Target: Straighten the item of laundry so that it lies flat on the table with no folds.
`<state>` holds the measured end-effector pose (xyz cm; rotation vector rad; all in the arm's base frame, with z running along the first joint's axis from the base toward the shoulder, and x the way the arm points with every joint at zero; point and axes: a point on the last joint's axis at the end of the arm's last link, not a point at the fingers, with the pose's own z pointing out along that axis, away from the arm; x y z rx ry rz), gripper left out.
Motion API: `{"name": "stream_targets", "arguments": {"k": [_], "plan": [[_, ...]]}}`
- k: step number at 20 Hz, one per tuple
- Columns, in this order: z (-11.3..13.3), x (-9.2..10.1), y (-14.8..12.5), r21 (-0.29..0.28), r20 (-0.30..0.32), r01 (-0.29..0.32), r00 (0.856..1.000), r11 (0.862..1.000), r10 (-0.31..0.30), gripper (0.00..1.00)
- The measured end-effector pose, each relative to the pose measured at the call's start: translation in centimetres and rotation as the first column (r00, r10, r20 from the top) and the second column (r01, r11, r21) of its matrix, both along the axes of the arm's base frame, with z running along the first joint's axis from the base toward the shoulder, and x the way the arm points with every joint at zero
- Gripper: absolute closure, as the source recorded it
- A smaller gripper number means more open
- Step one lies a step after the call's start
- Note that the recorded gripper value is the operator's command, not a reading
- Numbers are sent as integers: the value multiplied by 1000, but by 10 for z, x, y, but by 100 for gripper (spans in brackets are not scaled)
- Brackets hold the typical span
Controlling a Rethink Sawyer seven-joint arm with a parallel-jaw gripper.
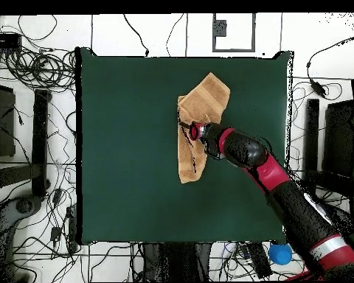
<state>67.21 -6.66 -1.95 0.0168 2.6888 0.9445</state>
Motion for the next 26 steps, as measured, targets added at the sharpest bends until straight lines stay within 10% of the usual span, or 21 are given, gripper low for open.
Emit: {"name": "stream_targets", "arguments": {"k": [13,26], "plan": [[76,5,-36,-125,14,-87,996,988,89,0],[66,3,-60,-117,1,-51,999,992,51,0]]}}
